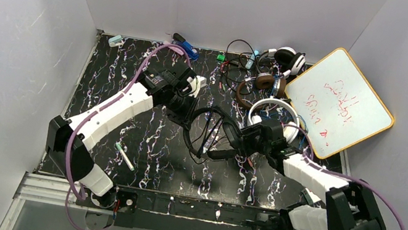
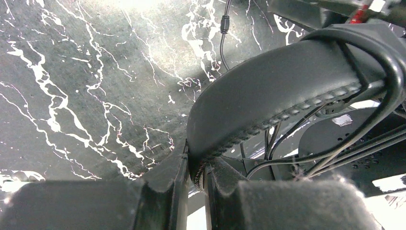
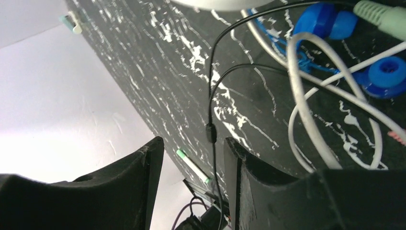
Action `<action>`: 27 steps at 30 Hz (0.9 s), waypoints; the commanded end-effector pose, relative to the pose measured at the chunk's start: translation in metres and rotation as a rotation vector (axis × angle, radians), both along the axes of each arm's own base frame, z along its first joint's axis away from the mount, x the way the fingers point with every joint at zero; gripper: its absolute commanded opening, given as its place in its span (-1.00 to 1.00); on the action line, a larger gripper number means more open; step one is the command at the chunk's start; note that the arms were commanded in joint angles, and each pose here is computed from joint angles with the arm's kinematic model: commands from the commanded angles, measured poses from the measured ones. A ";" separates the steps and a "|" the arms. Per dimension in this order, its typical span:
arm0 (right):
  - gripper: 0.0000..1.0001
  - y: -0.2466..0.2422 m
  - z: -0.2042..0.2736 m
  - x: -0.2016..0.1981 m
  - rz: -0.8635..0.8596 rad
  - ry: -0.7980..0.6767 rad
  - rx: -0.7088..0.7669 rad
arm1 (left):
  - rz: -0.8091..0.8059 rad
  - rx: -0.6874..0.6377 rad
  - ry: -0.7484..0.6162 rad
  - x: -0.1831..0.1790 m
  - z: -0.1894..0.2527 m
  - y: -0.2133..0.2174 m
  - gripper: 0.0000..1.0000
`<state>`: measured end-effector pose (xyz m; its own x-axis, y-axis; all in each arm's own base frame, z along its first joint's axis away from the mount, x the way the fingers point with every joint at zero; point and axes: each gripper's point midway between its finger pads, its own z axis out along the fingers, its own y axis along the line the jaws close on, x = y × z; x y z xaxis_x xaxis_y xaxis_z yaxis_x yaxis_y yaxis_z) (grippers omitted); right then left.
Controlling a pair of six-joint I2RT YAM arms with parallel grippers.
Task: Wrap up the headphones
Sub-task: Wrap the headphones cable around the headphones.
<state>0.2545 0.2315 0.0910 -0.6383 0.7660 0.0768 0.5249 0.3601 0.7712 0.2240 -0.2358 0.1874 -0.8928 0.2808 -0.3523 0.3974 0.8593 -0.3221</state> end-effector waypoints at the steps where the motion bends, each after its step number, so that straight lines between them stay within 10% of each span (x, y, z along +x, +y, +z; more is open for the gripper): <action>1: 0.13 0.011 0.007 0.020 -0.053 -0.021 0.016 | -0.040 -0.078 -0.029 -0.012 0.022 -0.002 -1.00; 19: 0.05 0.014 -0.039 0.053 -0.123 0.008 -0.134 | -0.032 -0.095 -0.036 -0.013 0.027 -0.002 -1.00; 27: -0.34 -0.005 -0.055 0.061 -0.194 0.036 -0.272 | -0.045 -0.102 -0.051 -0.015 0.034 -0.001 -1.00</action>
